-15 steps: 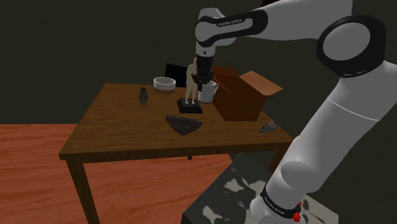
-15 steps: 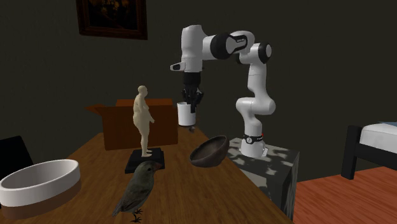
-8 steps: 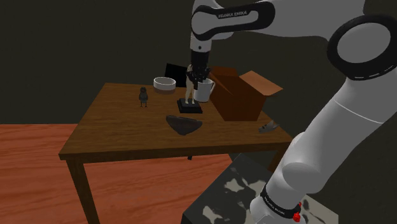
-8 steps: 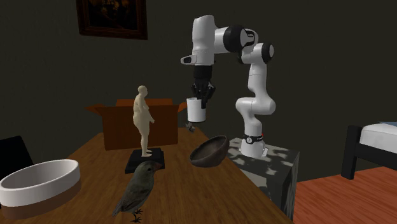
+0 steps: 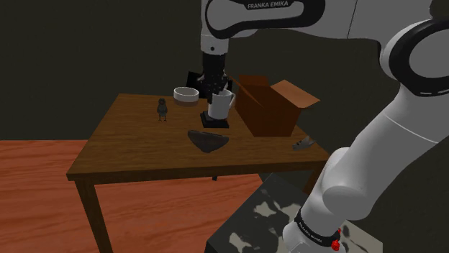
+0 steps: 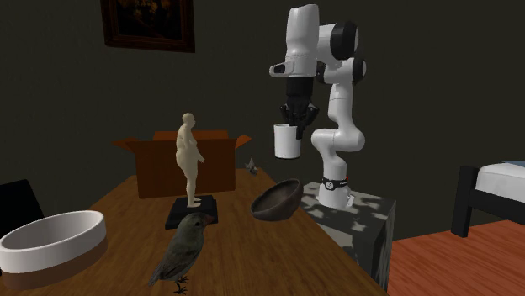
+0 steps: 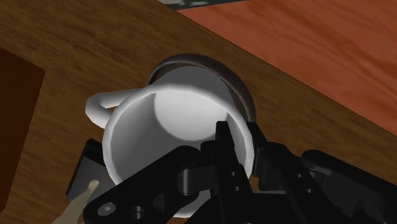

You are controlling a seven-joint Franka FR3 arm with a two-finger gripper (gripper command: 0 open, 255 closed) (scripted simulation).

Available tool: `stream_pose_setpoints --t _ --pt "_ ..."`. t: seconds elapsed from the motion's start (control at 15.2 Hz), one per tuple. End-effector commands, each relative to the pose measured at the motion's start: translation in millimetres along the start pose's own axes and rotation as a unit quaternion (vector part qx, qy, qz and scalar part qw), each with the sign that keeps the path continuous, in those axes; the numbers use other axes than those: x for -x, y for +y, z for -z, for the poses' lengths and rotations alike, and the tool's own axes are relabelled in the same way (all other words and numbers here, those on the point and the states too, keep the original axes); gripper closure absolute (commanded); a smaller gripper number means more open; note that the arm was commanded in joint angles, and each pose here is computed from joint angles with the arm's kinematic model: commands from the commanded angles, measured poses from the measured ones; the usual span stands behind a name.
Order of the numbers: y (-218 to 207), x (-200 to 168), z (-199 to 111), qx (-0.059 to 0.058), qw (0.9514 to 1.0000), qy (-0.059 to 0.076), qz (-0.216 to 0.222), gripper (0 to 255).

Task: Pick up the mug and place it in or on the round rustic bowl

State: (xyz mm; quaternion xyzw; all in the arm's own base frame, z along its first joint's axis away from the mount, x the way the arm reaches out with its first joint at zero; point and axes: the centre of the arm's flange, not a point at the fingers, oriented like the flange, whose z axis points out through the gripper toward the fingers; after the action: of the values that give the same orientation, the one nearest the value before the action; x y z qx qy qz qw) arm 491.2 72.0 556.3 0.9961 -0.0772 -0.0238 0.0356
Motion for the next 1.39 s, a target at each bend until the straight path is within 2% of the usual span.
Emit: stream_pose_setpoints --t 0.0,1.19,1.32 --pt "-8.6 3.8 -2.2 0.0 1.0 0.0 -0.001 255" --pt "-15.7 -0.2 -98.0 0.0 1.0 0.0 -0.001 255" --pt "-15.7 -0.2 -98.0 0.0 1.0 0.0 -0.001 255"
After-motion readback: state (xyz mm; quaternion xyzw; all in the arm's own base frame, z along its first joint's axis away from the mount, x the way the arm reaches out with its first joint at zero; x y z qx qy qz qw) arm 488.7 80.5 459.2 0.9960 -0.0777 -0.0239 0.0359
